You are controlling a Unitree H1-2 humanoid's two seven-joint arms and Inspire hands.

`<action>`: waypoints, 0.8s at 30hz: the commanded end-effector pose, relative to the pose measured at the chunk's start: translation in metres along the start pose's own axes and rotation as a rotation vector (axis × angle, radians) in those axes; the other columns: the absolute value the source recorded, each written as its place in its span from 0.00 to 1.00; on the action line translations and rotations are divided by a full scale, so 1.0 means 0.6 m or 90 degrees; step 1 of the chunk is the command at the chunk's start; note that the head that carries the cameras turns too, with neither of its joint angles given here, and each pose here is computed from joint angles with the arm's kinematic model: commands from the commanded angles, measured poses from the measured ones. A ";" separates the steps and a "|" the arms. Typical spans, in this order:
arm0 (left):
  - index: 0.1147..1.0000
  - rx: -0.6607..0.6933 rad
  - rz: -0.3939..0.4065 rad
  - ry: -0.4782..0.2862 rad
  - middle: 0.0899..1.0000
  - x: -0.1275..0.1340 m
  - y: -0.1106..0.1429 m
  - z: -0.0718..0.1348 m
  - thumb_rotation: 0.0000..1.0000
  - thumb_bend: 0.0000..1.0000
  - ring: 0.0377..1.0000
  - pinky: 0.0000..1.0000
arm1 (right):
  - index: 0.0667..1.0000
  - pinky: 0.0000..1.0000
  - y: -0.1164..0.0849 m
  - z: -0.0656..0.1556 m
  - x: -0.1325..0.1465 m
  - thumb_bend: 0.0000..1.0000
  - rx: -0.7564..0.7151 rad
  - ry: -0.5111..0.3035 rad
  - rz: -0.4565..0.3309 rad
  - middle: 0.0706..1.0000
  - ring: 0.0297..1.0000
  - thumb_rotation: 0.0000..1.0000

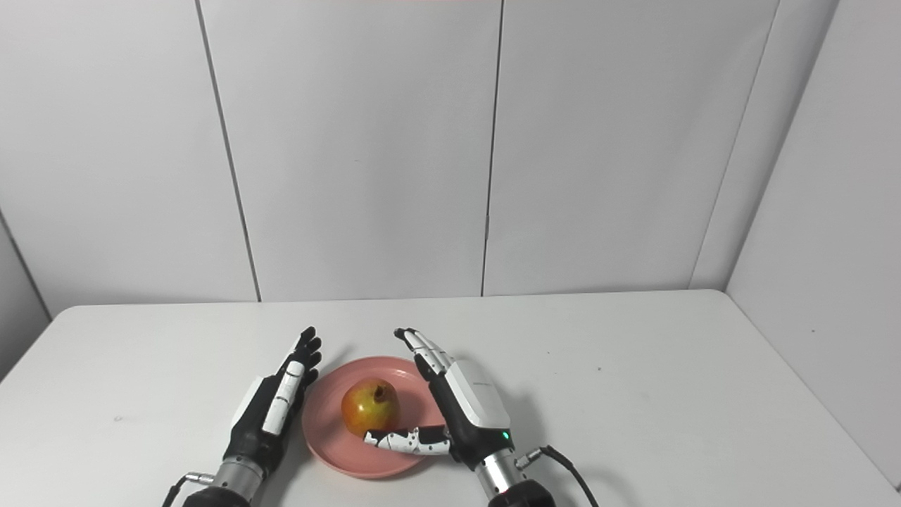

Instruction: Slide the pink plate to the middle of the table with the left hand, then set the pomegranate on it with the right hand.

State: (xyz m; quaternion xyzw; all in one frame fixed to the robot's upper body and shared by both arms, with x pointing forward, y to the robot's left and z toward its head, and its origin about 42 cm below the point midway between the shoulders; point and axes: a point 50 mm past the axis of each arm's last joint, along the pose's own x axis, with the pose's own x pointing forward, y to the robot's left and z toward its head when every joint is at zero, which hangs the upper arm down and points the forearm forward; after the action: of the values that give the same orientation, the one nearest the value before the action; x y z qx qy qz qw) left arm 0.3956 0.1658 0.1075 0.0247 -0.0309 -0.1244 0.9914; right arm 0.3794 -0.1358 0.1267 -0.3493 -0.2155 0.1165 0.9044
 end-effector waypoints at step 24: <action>1.00 -0.017 0.032 -0.009 1.00 -0.011 0.023 -0.003 1.00 0.61 1.00 1.00 | 1.00 0.96 -0.042 -0.002 -0.016 0.57 0.185 0.063 -0.081 1.00 1.00 0.99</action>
State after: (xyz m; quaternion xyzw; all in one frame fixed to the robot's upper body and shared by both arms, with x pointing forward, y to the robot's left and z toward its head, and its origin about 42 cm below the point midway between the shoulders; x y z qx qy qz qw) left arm 0.3930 0.1748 0.1082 0.0154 -0.0326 -0.1008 0.9943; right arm 0.3668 -0.1605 0.1270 -0.2172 -0.1602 0.0763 0.9599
